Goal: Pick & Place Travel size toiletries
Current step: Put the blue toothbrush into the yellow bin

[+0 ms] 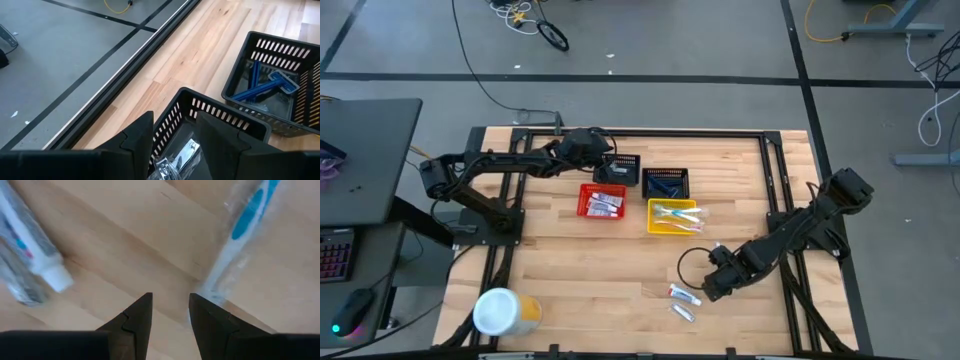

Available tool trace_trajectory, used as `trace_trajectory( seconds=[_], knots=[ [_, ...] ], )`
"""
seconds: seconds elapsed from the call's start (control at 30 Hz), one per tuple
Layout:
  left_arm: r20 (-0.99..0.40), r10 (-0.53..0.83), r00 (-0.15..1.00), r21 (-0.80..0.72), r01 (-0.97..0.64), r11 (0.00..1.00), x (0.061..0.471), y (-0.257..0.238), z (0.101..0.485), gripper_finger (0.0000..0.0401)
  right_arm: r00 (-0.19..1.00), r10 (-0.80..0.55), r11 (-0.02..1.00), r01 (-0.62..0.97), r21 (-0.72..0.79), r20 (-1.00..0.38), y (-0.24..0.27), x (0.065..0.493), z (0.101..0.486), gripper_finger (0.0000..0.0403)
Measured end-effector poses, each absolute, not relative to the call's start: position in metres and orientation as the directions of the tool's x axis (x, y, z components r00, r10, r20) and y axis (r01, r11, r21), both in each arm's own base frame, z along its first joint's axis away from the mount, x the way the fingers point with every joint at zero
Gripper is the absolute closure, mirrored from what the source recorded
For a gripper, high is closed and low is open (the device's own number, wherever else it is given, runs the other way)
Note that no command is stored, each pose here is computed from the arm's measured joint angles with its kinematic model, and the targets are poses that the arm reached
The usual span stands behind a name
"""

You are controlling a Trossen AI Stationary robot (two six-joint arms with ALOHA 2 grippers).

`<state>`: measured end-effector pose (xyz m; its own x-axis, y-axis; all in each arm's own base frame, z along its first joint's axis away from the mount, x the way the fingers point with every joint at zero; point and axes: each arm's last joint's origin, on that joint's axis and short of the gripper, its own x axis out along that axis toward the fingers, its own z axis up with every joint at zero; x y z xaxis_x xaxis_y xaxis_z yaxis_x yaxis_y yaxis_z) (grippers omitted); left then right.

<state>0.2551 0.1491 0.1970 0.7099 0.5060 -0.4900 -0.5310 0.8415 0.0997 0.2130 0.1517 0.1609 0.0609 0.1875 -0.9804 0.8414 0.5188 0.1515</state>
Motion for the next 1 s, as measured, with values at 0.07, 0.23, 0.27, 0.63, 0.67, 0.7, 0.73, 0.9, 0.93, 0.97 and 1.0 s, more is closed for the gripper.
trace_trajectory(
  seconds=[0.07, 0.23, 0.27, 0.63, 0.67, 0.7, 0.73, 0.9, 0.93, 0.97, 1.0],
  knots=[
    [-0.488, 0.506, 0.711, 0.099, -0.531, 0.841, 0.255, 0.149, 0.197, 0.0241, 0.055, 0.195, 0.513, 0.845, 0.150, -0.979, 0.149, 0.215, 0.162, 0.0268],
    [-0.487, 0.507, 0.712, 0.092, -0.535, 0.840, 0.255, 0.149, 0.197, 0.0241, 0.033, 0.122, 0.495, 0.865, 0.090, -0.992, 0.139, 0.214, 0.161, 0.0268],
    [-0.487, 0.506, 0.712, 0.091, -0.535, 0.840, 0.255, 0.149, 0.197, 0.0241, 0.028, 0.105, 0.491, 0.868, 0.076, -0.994, 0.137, 0.214, 0.161, 0.0268],
    [-0.487, 0.506, 0.712, 0.098, -0.532, 0.841, 0.255, 0.149, 0.197, 0.0241, 0.034, 0.063, 0.371, 0.927, 0.055, -0.997, 0.128, 0.203, 0.138, 0.0268],
    [-0.487, 0.506, 0.712, 0.098, -0.532, 0.841, 0.255, 0.149, 0.197, 0.0241, 0.049, 0.067, 0.353, 0.933, 0.069, -0.997, 0.127, 0.202, 0.135, 0.0268],
    [-0.487, 0.506, 0.712, 0.097, -0.532, 0.841, 0.255, 0.149, 0.197, 0.0241, 0.057, 0.067, 0.334, 0.940, 0.076, -0.996, 0.125, 0.200, 0.131, 0.0268],
    [-0.487, 0.506, 0.711, 0.098, -0.532, 0.841, 0.255, 0.149, 0.197, 0.0241, 0.062, 0.069, 0.316, 0.945, 0.081, -0.996, 0.124, 0.198, 0.129, 0.0268],
    [-0.485, 0.507, 0.713, 0.098, -0.531, 0.841, 0.255, 0.149, 0.197, 0.0241, 0.018, 0.039, 0.333, 0.942, 0.030, -0.999, 0.122, 0.194, 0.127, 0.0290],
    [-0.484, 0.507, 0.713, 0.098, -0.531, 0.841, 0.255, 0.149, 0.198, 0.0241, 0.011, 0.035, 0.342, 0.939, 0.023, -0.999, 0.122, 0.194, 0.127, 0.0302],
    [-0.483, 0.507, 0.714, 0.099, -0.531, 0.841, 0.255, 0.149, 0.198, 0.0241, 0.009, 0.034, 0.355, 0.935, 0.021, -0.999, 0.121, 0.194, 0.128, 0.0316],
    [-0.483, 0.508, 0.714, 0.099, -0.531, 0.841, 0.255, 0.149, 0.198, 0.0241, 0.011, 0.034, 0.368, 0.930, 0.023, -0.999, 0.122, 0.194, 0.128, 0.0330]
  ],
)
